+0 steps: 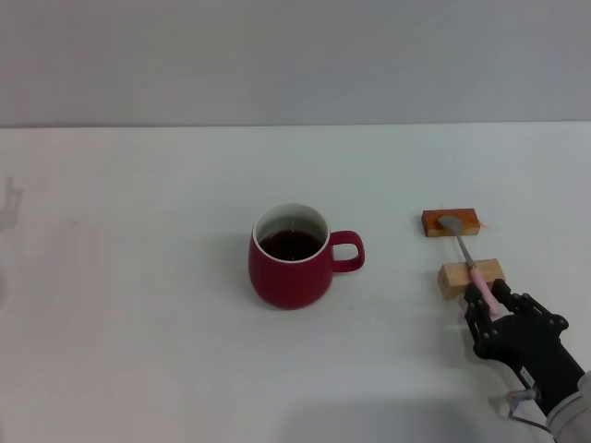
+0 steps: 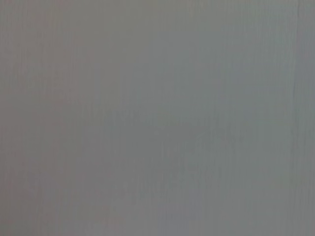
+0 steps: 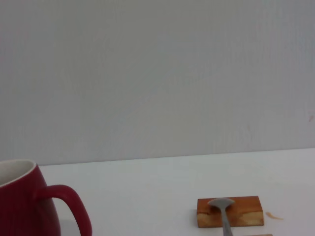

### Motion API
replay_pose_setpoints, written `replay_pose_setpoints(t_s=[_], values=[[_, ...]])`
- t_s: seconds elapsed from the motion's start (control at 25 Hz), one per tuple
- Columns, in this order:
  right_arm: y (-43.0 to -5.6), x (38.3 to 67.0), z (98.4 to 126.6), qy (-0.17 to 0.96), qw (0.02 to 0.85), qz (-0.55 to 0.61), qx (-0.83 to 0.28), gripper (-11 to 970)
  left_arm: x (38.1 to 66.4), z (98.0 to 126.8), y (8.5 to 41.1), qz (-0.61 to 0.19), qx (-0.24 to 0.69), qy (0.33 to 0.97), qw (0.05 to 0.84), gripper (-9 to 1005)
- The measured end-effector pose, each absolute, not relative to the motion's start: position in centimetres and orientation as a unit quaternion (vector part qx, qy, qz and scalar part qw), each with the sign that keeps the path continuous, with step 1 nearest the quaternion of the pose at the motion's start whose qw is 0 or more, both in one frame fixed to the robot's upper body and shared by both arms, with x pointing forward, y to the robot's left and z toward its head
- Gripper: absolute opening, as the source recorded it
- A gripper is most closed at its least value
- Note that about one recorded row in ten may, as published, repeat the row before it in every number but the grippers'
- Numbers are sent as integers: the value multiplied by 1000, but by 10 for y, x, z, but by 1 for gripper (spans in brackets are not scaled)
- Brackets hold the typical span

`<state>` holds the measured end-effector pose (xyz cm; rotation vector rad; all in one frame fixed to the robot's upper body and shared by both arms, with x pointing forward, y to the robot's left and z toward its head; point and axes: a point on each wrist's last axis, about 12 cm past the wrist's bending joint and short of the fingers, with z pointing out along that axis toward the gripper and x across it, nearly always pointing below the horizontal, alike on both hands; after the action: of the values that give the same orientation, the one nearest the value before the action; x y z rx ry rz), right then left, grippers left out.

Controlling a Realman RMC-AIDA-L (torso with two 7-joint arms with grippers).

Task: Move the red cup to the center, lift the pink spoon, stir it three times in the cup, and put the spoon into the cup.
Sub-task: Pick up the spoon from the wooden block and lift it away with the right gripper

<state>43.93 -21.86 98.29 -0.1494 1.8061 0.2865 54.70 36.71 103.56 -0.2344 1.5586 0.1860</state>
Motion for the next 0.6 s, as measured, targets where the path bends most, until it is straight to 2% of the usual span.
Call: replay_pose_setpoints(t_s=[0.6], values=[[-218,438,983,782,608,125,-64,271,543,1034,370,87,-108,700,701,846]])
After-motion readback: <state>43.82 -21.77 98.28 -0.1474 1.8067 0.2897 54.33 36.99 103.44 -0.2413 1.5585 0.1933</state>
